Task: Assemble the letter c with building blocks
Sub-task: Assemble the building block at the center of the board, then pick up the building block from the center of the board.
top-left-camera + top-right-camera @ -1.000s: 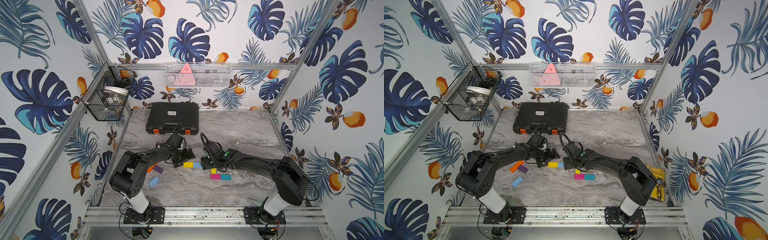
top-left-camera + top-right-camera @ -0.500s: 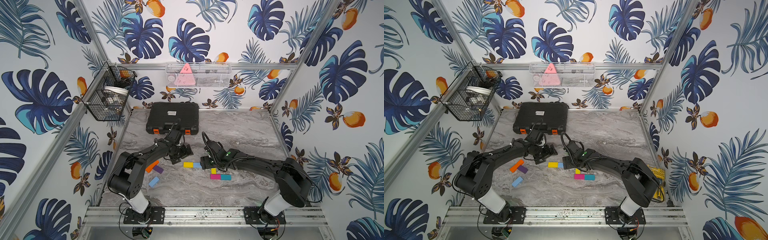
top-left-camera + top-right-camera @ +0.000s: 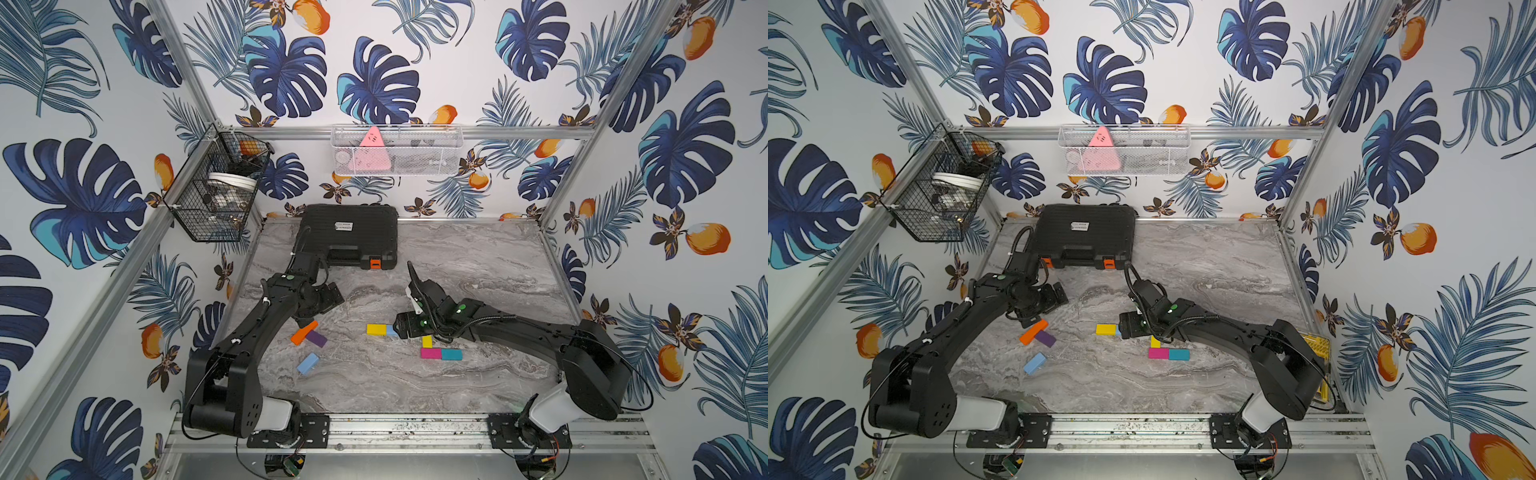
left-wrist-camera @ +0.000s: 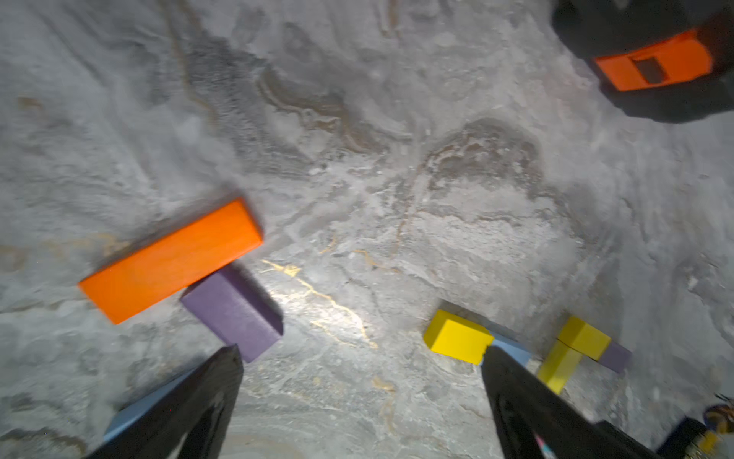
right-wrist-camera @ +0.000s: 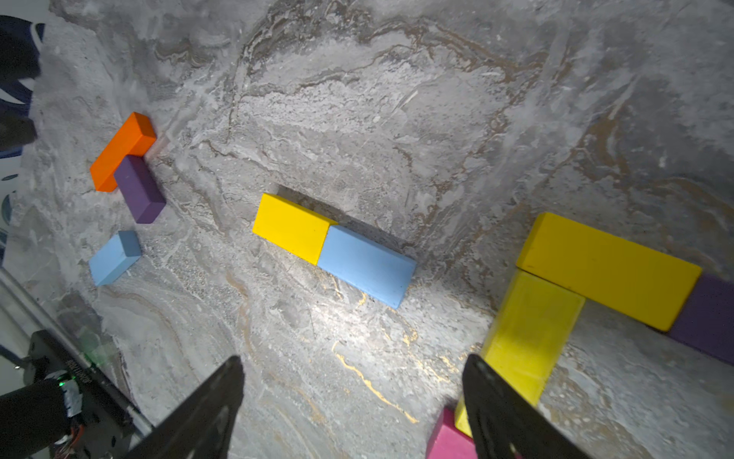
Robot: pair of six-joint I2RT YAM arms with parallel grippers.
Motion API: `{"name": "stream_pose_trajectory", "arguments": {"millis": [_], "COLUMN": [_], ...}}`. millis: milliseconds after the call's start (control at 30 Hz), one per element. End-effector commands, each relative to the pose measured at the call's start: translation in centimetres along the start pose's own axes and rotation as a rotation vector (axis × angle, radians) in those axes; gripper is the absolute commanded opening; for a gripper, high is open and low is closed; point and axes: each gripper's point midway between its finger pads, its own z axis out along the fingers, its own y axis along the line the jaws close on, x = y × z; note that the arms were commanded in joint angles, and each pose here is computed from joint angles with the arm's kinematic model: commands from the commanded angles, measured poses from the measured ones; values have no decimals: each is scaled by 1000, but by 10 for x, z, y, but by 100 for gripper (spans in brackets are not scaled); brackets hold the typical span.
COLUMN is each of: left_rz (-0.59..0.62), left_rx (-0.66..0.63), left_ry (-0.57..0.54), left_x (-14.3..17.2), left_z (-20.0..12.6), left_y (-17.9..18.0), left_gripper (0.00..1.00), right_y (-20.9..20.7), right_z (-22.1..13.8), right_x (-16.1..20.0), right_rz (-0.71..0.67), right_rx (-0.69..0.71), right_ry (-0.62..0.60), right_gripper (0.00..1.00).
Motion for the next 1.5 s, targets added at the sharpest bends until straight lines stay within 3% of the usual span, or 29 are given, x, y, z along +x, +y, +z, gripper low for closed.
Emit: {"name": "stream_pose_trajectory", "arguments": {"millis": [0,300,400,600,867,1067,1467], "left_rz": [2,-93,-176,-252,-263,-206,-189], "left_rx": [-109,-217,-232,-252,-291,-330,-339], "left_ry": [15,33,29,31,55,43,60], "left_x": [4,10,11,3,-7,-16,-6], "left_z": [0,7,8,9,16,20,40], "left_y": [28,66,80,79,76,80,94], "left_gripper": [99,99,99,99,99,99,99], "right_y": [15,21,20,23,28,28,25], "right_z": [0,7,10,14,22,22,17], "right_x": [-3,6,9,10,4,0,3], "right_rz": [-3,-10,-21,-27,-12,-19,-17], "right_rx": [-80,-138,-141,-156,-171,-159,-146], "right_ry": [-11,15,24,23,18,18,23], "right_gripper": [87,88,88,90,92,92,93]}}
